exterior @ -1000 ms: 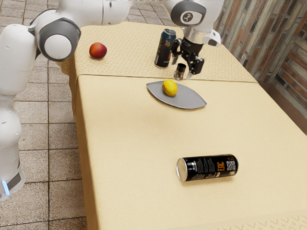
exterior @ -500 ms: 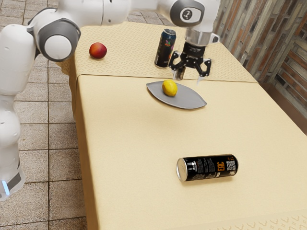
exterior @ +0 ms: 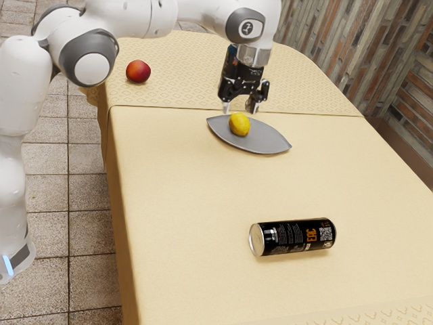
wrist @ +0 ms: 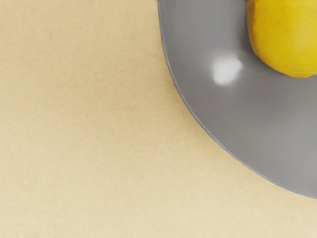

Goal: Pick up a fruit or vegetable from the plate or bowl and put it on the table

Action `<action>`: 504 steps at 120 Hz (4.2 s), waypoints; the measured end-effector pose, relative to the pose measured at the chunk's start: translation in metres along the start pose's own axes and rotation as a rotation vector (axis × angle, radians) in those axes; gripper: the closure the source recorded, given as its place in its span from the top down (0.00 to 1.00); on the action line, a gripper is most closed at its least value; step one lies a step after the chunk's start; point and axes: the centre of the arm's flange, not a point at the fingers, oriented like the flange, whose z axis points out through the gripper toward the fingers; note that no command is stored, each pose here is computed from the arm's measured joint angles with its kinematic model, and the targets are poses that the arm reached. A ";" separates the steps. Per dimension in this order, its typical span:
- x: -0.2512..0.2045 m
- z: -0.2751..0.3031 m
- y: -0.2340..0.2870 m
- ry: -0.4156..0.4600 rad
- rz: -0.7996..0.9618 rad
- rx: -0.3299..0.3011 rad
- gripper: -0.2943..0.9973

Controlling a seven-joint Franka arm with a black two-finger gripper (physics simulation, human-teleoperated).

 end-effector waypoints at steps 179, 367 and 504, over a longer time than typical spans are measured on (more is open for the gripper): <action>0.128 0.037 0.036 0.014 -0.219 -0.094 0.77; 0.129 0.102 0.085 -0.047 -0.104 -0.176 0.77; -0.073 -0.160 -0.019 -0.057 0.626 -0.323 0.54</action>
